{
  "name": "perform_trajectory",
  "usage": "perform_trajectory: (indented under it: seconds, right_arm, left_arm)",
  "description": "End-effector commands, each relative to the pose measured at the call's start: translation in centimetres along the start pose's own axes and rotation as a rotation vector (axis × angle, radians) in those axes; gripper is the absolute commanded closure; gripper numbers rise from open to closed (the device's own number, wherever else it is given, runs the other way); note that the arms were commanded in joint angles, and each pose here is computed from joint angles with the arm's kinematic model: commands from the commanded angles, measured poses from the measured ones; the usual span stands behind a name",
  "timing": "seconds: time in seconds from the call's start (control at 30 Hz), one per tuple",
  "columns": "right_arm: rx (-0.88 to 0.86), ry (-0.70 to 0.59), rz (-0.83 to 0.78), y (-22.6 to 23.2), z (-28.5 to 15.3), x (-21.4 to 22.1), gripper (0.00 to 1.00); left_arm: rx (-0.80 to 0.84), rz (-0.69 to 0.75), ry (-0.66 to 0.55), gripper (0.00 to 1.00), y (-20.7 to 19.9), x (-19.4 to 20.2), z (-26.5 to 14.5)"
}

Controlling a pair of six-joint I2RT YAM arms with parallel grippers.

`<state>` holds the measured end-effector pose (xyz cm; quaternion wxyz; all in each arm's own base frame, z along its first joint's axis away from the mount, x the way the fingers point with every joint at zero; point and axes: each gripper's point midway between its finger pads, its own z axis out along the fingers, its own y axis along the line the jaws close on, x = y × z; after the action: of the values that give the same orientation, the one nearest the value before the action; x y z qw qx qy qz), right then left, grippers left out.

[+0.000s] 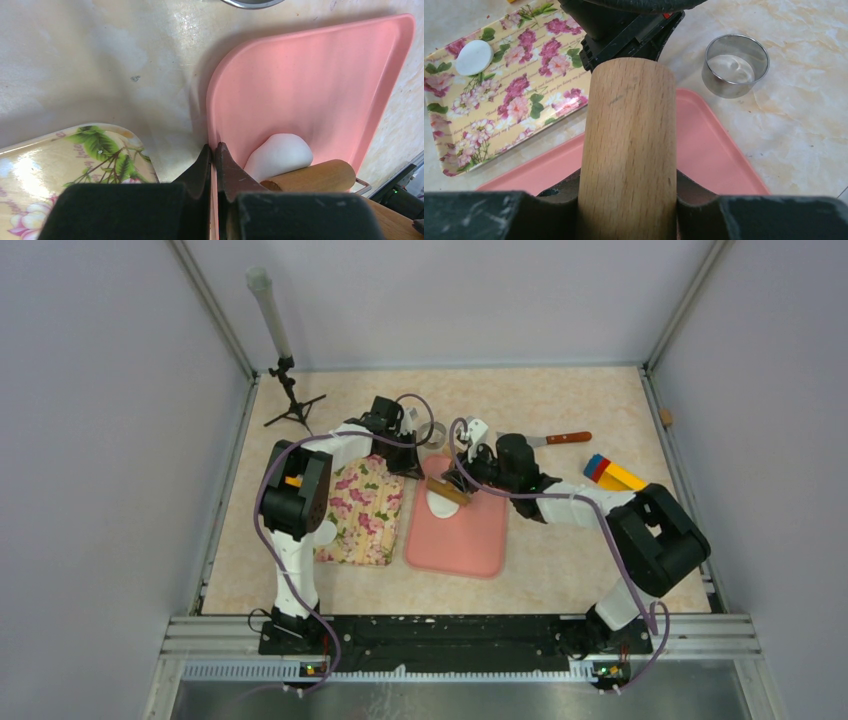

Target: Roll out the dumpling wrappers from the dough

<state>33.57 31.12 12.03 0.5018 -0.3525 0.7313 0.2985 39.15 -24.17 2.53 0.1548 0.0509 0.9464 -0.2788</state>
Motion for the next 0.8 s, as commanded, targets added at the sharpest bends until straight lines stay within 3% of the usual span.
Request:
perform_trajectory:
  seconds: [0.0, 0.77]
  right_arm:
    - [-0.07, 0.318, 0.13, 2.8, -1.6, 10.2, 1.0]
    - [-0.094, 0.409, 0.151, 3.3, -2.1, 12.9, 1.0]
  left_arm:
    - [-0.082, -0.033, 0.126, 1.0, 2.4, 4.2, 0.7]
    - [-0.079, -0.034, 0.126, 1.0, 2.4, 4.2, 0.7]
